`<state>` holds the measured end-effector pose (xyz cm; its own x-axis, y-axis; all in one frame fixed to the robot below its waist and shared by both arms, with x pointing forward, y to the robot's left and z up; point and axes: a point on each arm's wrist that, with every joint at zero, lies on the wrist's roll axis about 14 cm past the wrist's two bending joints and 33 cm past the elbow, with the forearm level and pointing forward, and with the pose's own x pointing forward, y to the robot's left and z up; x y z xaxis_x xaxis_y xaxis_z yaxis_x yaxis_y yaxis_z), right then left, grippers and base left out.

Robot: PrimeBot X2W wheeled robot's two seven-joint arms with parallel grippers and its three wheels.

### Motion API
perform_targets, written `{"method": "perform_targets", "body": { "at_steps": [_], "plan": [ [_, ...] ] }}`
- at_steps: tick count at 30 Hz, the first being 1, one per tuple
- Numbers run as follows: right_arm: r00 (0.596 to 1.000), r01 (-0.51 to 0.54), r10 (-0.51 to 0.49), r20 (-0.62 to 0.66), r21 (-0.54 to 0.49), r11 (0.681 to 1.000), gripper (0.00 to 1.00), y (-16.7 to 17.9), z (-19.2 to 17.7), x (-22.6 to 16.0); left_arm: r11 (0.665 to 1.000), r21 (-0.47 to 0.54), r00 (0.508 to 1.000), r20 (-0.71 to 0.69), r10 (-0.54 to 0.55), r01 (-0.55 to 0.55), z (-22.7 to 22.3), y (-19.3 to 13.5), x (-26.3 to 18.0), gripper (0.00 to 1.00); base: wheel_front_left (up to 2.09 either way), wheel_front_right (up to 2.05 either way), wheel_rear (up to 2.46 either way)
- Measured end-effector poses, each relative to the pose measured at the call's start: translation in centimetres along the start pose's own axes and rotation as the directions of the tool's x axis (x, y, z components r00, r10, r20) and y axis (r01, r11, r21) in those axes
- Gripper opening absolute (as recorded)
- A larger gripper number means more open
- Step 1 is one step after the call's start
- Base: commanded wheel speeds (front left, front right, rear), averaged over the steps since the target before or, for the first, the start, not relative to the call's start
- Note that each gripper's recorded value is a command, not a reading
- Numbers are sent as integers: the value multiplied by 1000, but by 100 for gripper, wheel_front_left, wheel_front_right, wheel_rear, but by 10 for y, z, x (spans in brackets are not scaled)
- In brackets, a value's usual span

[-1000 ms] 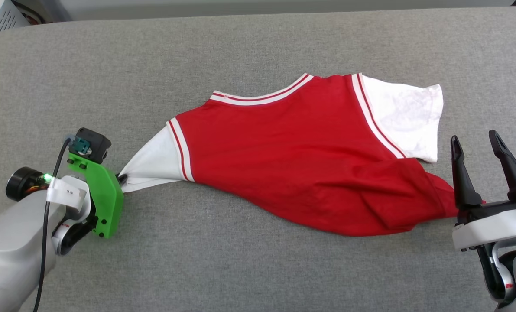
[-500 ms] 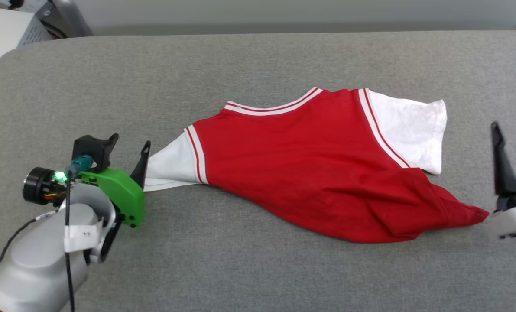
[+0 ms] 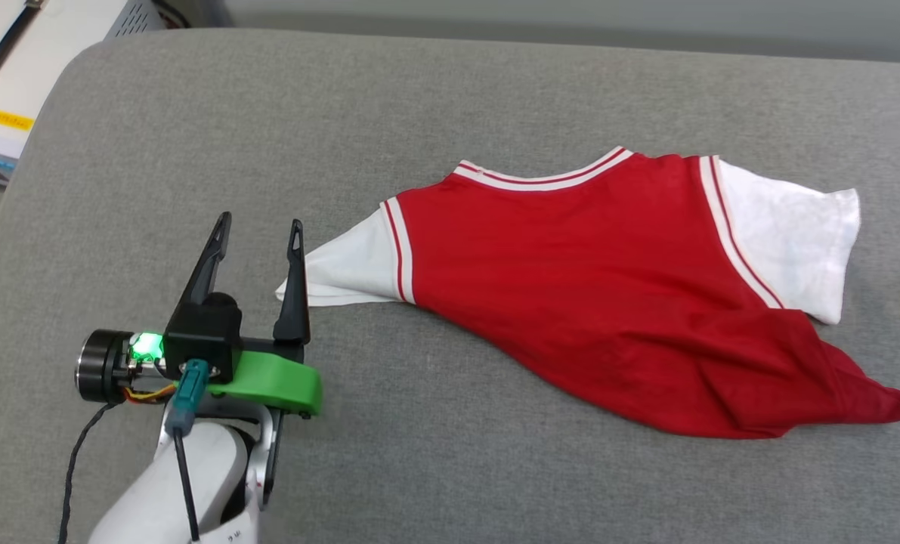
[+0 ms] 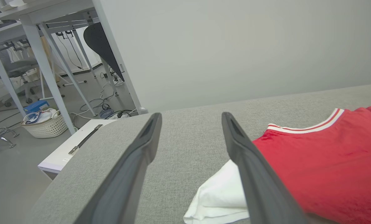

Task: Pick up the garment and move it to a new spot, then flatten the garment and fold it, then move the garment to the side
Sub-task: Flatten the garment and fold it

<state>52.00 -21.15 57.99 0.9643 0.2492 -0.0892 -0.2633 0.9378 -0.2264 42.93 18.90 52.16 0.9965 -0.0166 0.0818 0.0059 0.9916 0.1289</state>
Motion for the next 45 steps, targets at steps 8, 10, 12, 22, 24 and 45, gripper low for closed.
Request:
{"method": "perform_targets", "body": {
  "at_steps": [8, 10, 12, 22, 24, 45],
  "plan": [
    [827, -128, 135, -545, 50, 990, 100, 10, -96, 13, 997, -8, 997, 5, 71, -71, -9, 5, -4, 100, 0, 0, 0],
    [766, -136, 148, -625, 67, 988, 100, 10, -113, 15, 997, -9, 997, 5, 78, -78, -12, 5, -2, 100, 0, 0, 0],
    [718, -147, 157, -678, 73, 986, 100, 12, -127, 18, 997, -14, 997, -3, 80, -80, -17, 4, 0, 100, 0, 0, 0],
    [532, -219, 222, -817, 120, 968, 100, 50, -209, 28, 996, 6, 993, -66, 95, -94, -47, 8, 5, 100, 0, 0, 0],
    [504, -228, 229, -833, 127, 965, 100, 53, -219, 27, 995, 12, 992, -74, 104, -103, -50, 11, 5, 100, 0, 0, 0],
    [784, -17, 84, -615, 114, 993, 0, -21, -170, 24, 997, 0, 997, -32, 71, -71, -36, 5, 6, 100, 0, 0, 0]
  ]
}}
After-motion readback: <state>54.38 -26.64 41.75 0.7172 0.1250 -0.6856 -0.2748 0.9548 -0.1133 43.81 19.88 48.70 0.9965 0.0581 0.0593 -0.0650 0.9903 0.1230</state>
